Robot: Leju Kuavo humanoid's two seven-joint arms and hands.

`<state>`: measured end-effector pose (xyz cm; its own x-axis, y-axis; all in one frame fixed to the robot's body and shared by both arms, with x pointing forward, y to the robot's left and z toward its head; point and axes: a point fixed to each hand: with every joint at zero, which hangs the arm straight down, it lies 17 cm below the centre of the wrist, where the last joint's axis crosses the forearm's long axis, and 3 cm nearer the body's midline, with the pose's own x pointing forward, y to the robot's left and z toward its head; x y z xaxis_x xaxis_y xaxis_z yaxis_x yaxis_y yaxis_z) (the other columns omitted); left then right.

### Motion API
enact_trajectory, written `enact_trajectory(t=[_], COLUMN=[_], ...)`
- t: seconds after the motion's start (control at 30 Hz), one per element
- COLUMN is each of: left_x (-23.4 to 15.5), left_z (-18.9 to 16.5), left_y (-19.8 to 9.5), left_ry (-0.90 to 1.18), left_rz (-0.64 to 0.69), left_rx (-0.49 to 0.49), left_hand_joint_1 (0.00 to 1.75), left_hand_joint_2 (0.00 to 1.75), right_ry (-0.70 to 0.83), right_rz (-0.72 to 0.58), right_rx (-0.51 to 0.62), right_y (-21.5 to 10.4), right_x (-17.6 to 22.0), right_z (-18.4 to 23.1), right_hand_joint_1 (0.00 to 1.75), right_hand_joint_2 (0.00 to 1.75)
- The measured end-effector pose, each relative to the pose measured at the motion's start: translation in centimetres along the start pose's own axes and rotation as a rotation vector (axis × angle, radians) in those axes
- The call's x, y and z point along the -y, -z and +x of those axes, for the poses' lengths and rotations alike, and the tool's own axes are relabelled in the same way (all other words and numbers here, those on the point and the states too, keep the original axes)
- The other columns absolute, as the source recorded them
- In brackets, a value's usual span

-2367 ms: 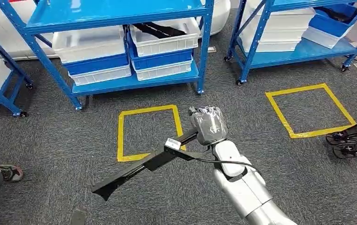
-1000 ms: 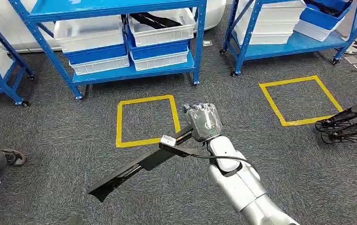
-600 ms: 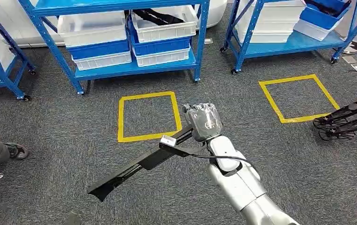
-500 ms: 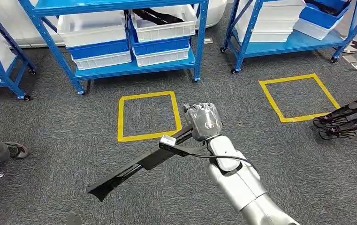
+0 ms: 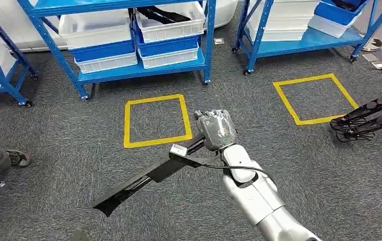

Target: Take the parts from the cabinet and place them on the table.

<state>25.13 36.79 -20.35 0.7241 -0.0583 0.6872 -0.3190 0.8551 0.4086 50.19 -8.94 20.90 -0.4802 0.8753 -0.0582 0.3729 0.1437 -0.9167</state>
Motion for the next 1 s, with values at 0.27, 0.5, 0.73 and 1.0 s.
enact_trajectory(t=[0.27,0.5,0.73,1.0], left_x=[0.08,0.27,0.16,-0.05], left_z=[-0.13,-0.20,-0.36,-0.41], left_y=[-0.10,-0.22,-0.24,-0.16], left_ry=[-0.003,-0.005,-0.005,-0.006], left_rz=[0.000,-0.003,-0.001,0.003], left_rx=[-0.003,-0.005,-0.008,-0.009], left_hand_joint_1=[0.00,0.00,0.00,0.00], left_hand_joint_2=[1.75,1.75,1.75,1.75], right_ry=[0.000,-0.002,0.001,0.003], right_rz=[-0.003,0.002,-0.001,0.001], right_rx=[0.002,0.002,0.003,0.002], right_y=[0.15,0.05,0.22,0.19], right_x=[0.14,-0.04,0.08,-0.03], right_z=[0.00,-0.13,0.02,0.10], right_hand_joint_1=[1.71,1.71,1.71,1.71], right_hand_joint_2=[1.75,1.75,1.75,1.75])
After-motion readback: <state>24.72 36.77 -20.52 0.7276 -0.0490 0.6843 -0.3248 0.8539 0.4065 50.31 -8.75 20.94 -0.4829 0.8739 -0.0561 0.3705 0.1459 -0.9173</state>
